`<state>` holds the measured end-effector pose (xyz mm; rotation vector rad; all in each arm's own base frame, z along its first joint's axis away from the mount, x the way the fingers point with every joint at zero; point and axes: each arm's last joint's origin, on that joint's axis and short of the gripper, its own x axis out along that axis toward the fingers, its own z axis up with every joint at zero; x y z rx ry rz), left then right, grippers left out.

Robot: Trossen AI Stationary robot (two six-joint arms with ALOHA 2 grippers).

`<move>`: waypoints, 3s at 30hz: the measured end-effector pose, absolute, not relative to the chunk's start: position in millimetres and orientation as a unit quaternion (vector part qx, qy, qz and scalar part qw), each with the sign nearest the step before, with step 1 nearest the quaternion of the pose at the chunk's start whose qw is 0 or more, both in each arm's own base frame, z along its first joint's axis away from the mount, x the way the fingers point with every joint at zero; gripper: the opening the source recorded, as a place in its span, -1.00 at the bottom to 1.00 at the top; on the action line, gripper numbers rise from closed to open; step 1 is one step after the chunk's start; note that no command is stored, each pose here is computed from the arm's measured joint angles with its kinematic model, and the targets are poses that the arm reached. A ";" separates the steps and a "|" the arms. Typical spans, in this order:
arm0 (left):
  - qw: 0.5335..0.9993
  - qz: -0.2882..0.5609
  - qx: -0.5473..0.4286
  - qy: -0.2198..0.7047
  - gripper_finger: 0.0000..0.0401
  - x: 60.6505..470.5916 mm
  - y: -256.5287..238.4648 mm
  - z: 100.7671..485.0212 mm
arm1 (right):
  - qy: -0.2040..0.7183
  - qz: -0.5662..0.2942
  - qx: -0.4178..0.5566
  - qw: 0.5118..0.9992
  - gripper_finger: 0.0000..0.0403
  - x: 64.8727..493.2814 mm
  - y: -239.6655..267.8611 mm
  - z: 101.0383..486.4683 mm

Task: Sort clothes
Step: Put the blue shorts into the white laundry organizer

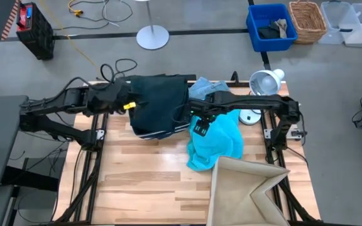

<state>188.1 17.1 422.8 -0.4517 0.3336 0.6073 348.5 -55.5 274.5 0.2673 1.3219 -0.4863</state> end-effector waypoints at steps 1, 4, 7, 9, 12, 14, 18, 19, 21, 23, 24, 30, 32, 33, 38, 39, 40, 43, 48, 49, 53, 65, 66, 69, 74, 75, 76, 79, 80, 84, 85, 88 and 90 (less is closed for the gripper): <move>0.920 0.288 -0.212 0.163 0.35 188.7 13.0 423.1 | 0.610 -0.225 0.124 0.750 0.16 351.1 -56.7 269.6; 0.925 0.282 -0.196 0.162 0.35 192.8 2.6 422.0 | 0.627 -0.228 0.123 0.735 0.16 357.6 -58.9 254.8; 0.926 0.277 -0.203 0.159 0.35 194.1 -4.7 421.1 | 0.644 -0.234 0.127 0.717 0.16 361.1 -63.6 237.5; 0.925 0.274 -0.216 0.149 0.35 194.6 -8.4 422.3 | 0.657 -0.238 0.129 0.703 0.16 362.1 -67.5 226.0; 0.925 0.272 -0.227 0.139 0.35 194.7 -13.3 423.2 | 0.662 -0.237 0.129 0.699 0.14 363.5 -71.7 214.8; 0.926 0.271 -0.231 0.127 0.35 195.2 -15.5 425.0 | 0.660 -0.237 0.134 0.700 0.09 362.8 -74.2 208.6; 0.929 0.265 -0.227 0.127 0.35 195.0 -18.6 425.4 | 0.673 -0.237 0.158 0.683 -0.18 355.7 -74.6 193.3; 0.929 0.264 -0.226 0.129 0.35 194.9 -19.1 425.2 | 0.677 -0.236 0.158 0.679 -0.28 353.9 -72.8 190.6; 0.931 0.262 -0.218 0.133 0.35 194.6 -19.5 424.8 | 0.681 -0.235 0.156 0.676 -0.53 350.9 -68.9 187.5; 0.934 0.260 -0.206 0.135 0.35 194.6 -19.5 425.2 | 0.685 -0.231 0.151 0.674 -0.80 349.3 -62.6 189.5; 0.935 0.260 -0.202 0.136 0.35 194.7 -19.5 425.2 | 0.683 -0.230 0.150 0.676 -0.89 348.6 -59.0 192.8; 0.933 0.263 -0.209 0.130 0.35 194.2 -18.3 426.0 | 0.625 -0.232 0.159 0.729 -0.96 334.9 -39.7 240.7; 0.931 0.264 -0.218 0.128 0.35 195.1 -18.3 425.7 | 0.596 -0.231 0.163 0.751 -0.98 325.0 -34.8 262.6; 0.930 0.265 -0.221 0.129 0.35 196.4 -18.7 424.9 | 0.578 -0.232 0.165 0.765 -0.98 318.5 -32.2 275.4; 0.929 0.267 -0.212 0.145 0.35 207.9 -20.6 418.6 | 0.467 -0.207 0.172 0.842 -0.99 271.6 -13.0 344.1; 0.929 0.268 -0.209 0.147 0.35 210.3 -20.2 417.5 | 0.442 -0.201 0.180 0.856 -0.99 259.9 -9.1 356.9; 0.929 0.270 -0.203 0.151 0.35 212.8 -19.8 416.0 | 0.413 -0.191 0.188 0.870 -0.99 247.6 -4.7 369.9; 0.931 0.273 -0.183 0.157 0.35 226.1 -18.8 411.3 | 0.309 -0.141 0.194 0.920 -0.99 205.6 9.6 409.5; 0.943 0.240 -0.184 0.142 0.35 250.7 -13.7 409.3 | 0.158 -0.011 0.200 0.967 -0.99 135.0 26.9 456.2; 0.944 0.233 -0.189 0.137 0.35 254.8 -13.6 409.1 | 0.131 0.018 0.206 0.970 -0.99 121.5 28.1 463.1; 0.946 0.227 -0.190 0.130 0.35 268.4 -14.9 404.9 | 0.057 0.141 0.238 0.959 -0.99 76.7 29.1 481.8; 0.941 0.222 -0.199 0.163 0.35 298.0 -17.4 381.6 | 0.130 0.425 0.302 0.844 -0.99 46.6 50.0 488.0; 0.940 0.224 -0.202 0.162 0.35 298.5 -16.7 381.3 | 0.146 0.429 0.306 0.837 -0.99 48.9 54.0 486.8; 0.936 0.231 -0.212 0.159 0.35 300.4 -14.9 379.9 | 0.201 0.429 0.310 0.824 -0.99 60.6 71.0 480.4; 0.931 0.239 -0.227 0.158 0.35 302.1 -12.3 377.8 | 0.309 0.402 0.273 0.817 -0.99 90.8 111.4 458.1; 0.931 0.239 -0.228 0.156 0.35 301.8 -12.0 378.4 | 0.328 0.395 0.263 0.817 -0.99 97.2 119.0 452.9; 0.931 0.240 -0.228 0.155 0.35 301.5 -11.5 378.8 | 0.341 0.390 0.252 0.817 -0.99 103.0 125.7 448.2; 0.931 0.241 -0.225 0.158 0.35 302.1 -11.1 377.8 | 0.358 0.383 0.234 0.819 -0.99 118.6 143.4 439.2; 0.931 0.242 -0.225 0.158 0.35 302.1 -10.5 377.7 | 0.364 0.379 0.232 0.819 -0.99 123.5 148.7 436.3; 0.928 0.244 -0.236 0.153 0.35 301.8 -9.4 378.5 | 0.398 0.353 0.231 0.814 -0.99 145.9 170.8 420.5; 0.928 0.244 -0.236 0.153 0.35 301.9 -9.5 378.4 | 0.413 0.343 0.231 0.811 -0.99 151.8 177.3 414.2; 0.929 0.241 -0.235 0.157 0.35 302.0 -9.7 377.8 | 0.452 0.317 0.230 0.801 -0.99 168.1 197.3 395.2; 0.931 0.234 -0.227 0.161 0.35 301.9 -10.0 378.0 | 0.475 0.296 0.230 0.796 -0.99 181.1 208.5 381.2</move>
